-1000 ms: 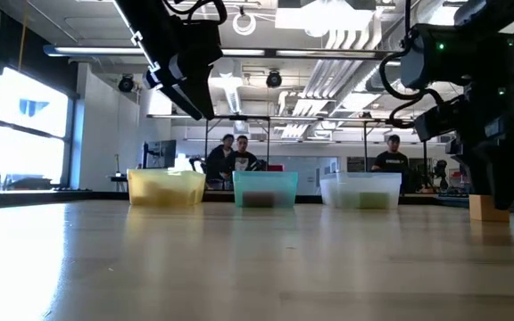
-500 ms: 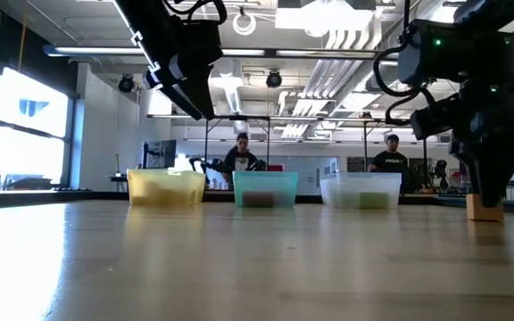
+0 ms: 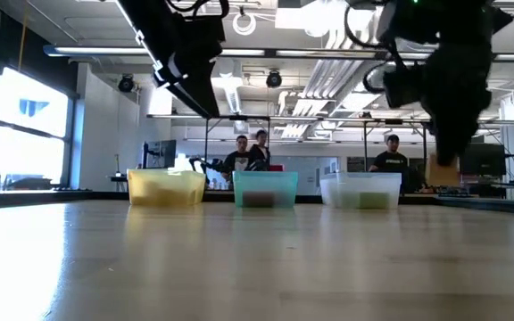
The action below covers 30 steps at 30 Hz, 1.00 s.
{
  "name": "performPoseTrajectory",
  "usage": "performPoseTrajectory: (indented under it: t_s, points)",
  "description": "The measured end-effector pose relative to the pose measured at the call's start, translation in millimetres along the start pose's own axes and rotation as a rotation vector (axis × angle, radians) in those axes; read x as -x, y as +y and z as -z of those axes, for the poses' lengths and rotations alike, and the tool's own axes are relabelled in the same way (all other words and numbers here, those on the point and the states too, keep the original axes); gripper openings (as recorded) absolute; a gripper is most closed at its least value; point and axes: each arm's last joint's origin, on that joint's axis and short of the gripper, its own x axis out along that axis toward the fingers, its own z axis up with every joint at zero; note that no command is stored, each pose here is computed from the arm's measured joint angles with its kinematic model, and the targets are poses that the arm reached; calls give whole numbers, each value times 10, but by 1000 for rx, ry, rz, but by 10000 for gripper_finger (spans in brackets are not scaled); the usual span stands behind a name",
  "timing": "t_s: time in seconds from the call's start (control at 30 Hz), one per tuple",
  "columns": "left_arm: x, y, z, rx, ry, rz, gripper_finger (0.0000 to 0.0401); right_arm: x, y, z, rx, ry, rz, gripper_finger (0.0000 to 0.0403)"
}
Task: Sort & place blocks by color
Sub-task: Put the yellow block into the yellow bin
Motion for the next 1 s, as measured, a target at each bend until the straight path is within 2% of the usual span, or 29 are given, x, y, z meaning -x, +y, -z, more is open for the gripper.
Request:
performPoseTrajectory:
  t_s: [0.23,0.57,0.77,1.0]
  points:
    - [41,-111,-153,-115,-157,113,214,302,242,-277,-5,-163,-126,95]
    - [195,-294,-339,-348,-422,136,214,864,537,-606,53,-394,-284,95]
    - [270,-351,-418,-380,-535,160,214,1171,659,-739,64,-533,-360,95]
    - [335,-360,-510,-329,-641,163,214,1362,748,-844,61,-689,-440,95]
